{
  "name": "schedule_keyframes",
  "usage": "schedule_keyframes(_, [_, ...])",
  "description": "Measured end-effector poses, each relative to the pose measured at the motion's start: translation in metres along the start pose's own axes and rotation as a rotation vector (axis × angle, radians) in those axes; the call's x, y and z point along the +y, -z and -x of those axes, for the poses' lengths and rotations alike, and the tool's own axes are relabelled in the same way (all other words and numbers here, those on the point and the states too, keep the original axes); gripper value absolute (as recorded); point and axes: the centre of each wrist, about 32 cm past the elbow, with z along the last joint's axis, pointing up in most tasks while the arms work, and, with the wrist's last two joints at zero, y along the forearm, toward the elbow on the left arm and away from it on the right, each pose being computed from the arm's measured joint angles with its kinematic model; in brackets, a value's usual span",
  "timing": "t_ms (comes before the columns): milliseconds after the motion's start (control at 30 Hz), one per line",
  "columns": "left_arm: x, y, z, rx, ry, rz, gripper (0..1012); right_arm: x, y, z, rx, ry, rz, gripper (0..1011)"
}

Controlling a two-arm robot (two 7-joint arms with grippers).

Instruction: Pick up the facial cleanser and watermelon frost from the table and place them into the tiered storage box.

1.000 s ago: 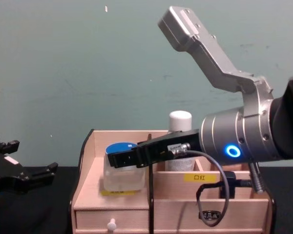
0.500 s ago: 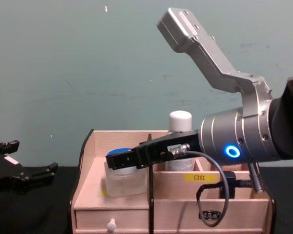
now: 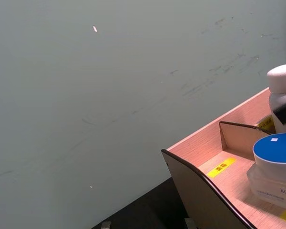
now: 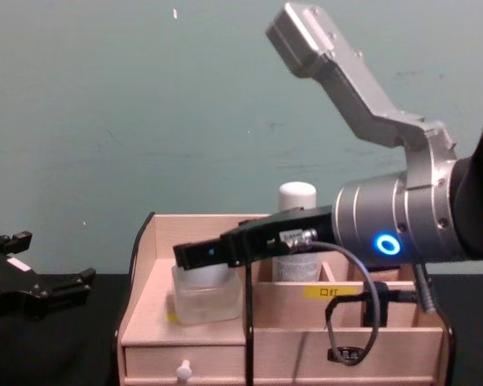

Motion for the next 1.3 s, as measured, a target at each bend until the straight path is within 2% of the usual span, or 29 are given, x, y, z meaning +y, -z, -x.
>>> schedule_keyframes(167, [0.0, 0.0, 0.0, 0.0, 0.0, 0.0, 1001, -0.007, -0.002, 0.0, -0.017, 0.008, -0.042, 1002])
schedule_keyframes(333, [0.0, 0.0, 0.0, 0.0, 0.0, 0.0, 1001, -0.019, -0.003, 0.005, -0.061, 0.031, -0.11, 1002])
schedule_keyframes(433, [0.0, 0.0, 0.0, 0.0, 0.0, 0.0, 1001, -0.031, -0.001, 0.011, -0.117, 0.088, -0.178, 1002])
schedule_keyframes(533, [0.0, 0.0, 0.0, 0.0, 0.0, 0.0, 1001, -0.039, 0.001, 0.016, -0.155, 0.139, -0.22, 1002])
schedule_keyframes(567, [0.0, 0.0, 0.0, 0.0, 0.0, 0.0, 1001, -0.044, 0.003, 0.018, -0.176, 0.177, -0.246, 1002])
schedule_keyframes(667, [0.0, 0.0, 0.0, 0.0, 0.0, 0.0, 1001, -0.055, 0.008, 0.019, -0.192, 0.258, -0.295, 1002])
schedule_keyframes(833, [0.0, 0.0, 0.0, 0.0, 0.0, 0.0, 1001, -0.069, 0.015, 0.017, -0.19, 0.368, -0.345, 1002])
schedule_keyframes(1000, [0.0, 0.0, 0.0, 0.0, 0.0, 0.0, 1001, -0.087, 0.025, 0.008, -0.162, 0.482, -0.386, 1002])
schedule_keyframes(1100, [0.0, 0.0, 0.0, 0.0, 0.0, 0.0, 1001, -0.093, 0.03, 0.004, -0.148, 0.522, -0.395, 1003])
schedule_keyframes(1200, [0.0, 0.0, 0.0, 0.0, 0.0, 0.0, 1001, -0.104, 0.042, -0.002, -0.116, 0.598, -0.398, 1002])
schedule_keyframes(1300, [0.0, 0.0, 0.0, 0.0, 0.0, 0.0, 1001, -0.11, 0.049, -0.006, -0.098, 0.635, -0.393, 1002])
